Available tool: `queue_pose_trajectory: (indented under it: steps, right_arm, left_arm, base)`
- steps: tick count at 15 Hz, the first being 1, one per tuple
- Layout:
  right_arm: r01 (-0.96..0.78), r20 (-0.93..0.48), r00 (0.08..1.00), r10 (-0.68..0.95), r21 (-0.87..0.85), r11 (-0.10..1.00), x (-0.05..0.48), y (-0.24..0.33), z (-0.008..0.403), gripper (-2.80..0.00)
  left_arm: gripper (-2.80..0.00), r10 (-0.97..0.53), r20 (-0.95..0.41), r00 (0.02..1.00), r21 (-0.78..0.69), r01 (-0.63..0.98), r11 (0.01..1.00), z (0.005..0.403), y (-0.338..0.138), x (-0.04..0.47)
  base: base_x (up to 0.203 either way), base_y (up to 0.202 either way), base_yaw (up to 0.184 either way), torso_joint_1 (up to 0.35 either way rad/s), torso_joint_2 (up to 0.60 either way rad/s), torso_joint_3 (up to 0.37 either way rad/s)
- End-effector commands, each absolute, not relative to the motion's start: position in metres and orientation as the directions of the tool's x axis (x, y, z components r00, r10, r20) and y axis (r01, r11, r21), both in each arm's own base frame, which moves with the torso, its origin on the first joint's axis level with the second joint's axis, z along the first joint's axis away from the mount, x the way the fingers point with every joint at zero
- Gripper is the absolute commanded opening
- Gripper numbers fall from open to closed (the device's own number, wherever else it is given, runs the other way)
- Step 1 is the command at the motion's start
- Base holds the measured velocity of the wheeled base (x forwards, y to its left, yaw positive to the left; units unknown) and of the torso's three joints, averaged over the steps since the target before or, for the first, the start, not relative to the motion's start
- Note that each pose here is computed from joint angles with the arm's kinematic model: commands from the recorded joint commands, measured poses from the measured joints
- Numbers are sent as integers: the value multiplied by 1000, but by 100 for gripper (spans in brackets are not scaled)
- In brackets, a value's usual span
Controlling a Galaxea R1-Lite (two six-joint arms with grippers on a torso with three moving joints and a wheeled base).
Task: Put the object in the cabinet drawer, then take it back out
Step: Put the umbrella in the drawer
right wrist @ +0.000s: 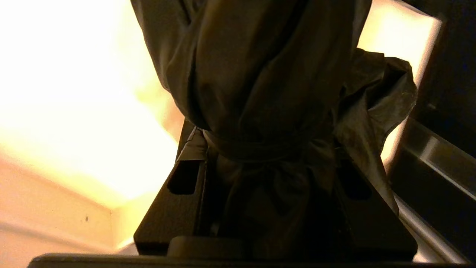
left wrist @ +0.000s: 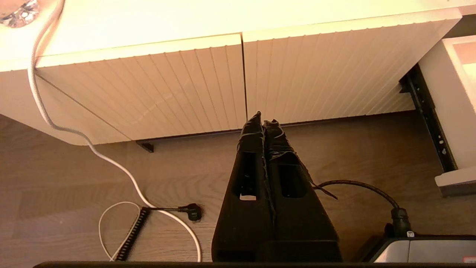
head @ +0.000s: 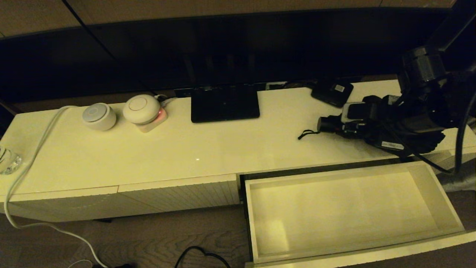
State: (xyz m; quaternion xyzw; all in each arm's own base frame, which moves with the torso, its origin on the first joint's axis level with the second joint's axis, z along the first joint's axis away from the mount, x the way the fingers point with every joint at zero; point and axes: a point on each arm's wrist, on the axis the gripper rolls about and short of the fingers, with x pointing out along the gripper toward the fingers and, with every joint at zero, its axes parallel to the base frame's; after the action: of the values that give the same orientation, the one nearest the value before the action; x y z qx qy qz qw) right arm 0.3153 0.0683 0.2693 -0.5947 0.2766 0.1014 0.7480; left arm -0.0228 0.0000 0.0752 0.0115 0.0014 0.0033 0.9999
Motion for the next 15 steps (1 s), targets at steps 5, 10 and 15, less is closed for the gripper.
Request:
queue_pose_trajectory:
  steps: [5,10,15]
  right_arm:
    - [-449,-480,873,-90,-861,239,199,57,300,-280]
    - [-634,-649,759,-38,-752,181,152,55,242,-280]
    - [-705,-730,684,-4,-661,257,187,69,187,-280]
  left_arm:
    - [-280,8,-6,1000,23,-8,1000,74,0,-23]
    - [-280,8,-6,1000,23,-8,1000,74,0,-23]
    - [-280,8,-6,1000,23,-8,1000,74,0,-23]
  base:
    - [0,0,0,0,0,0]
    - [0,0,0,0,0,0]
    - [0,0,0,0,0,0]
